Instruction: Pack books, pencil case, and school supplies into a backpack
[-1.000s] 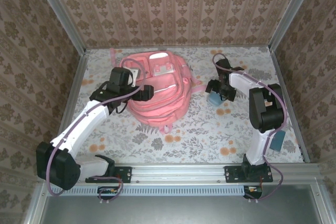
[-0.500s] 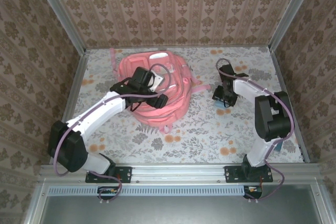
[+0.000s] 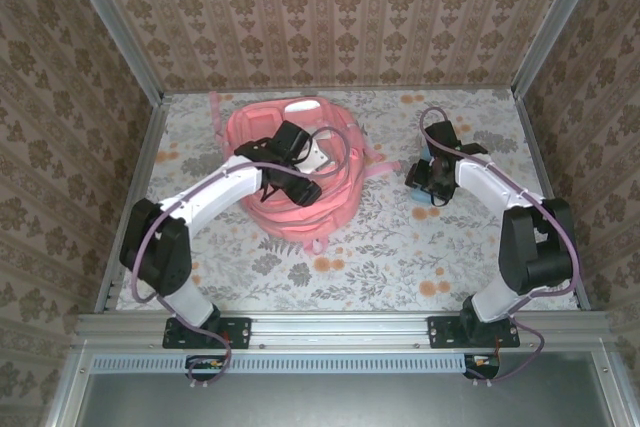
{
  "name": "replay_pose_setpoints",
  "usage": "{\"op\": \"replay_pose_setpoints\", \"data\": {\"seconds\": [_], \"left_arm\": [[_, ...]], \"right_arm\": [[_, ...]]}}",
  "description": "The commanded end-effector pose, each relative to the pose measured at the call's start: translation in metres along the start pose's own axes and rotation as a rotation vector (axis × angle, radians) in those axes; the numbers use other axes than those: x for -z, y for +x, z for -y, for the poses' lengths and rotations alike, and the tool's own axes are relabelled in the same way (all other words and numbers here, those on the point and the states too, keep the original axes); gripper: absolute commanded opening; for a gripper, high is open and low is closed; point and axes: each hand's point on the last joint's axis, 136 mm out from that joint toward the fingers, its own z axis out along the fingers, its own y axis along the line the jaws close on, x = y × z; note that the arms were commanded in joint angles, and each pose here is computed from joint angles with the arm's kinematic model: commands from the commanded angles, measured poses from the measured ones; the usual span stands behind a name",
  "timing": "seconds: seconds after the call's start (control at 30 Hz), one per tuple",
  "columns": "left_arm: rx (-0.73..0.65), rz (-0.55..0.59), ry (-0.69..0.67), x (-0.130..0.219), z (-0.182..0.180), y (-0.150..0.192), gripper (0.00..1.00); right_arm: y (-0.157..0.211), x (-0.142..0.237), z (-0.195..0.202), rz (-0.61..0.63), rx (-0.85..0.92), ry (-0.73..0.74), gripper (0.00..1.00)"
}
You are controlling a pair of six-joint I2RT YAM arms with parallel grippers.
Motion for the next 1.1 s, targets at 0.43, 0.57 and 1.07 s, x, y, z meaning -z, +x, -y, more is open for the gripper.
{"op": "replay_pose_setpoints", "data": {"seconds": [0.43, 0.57, 1.07], "left_arm": [[-0.138, -0.005, -0.094, 0.002, -0.023, -0.034, 0.18], [-0.162, 0.173, -0.135, 0.038, -0.023, -0.065, 0.07], [0.006, 0.616, -0.169, 0.131, -0.023, -0.137, 0.0]], "right_arm": [[0.008, 0.03, -0.012, 0.019, 0.019, -0.105, 0.6], [0.018, 0.04, -0.025, -0.011, 0.085, -0.167, 0.6], [0.069, 0.099, -0.151, -0.146, 0.31, -0.586, 0.61]]}}
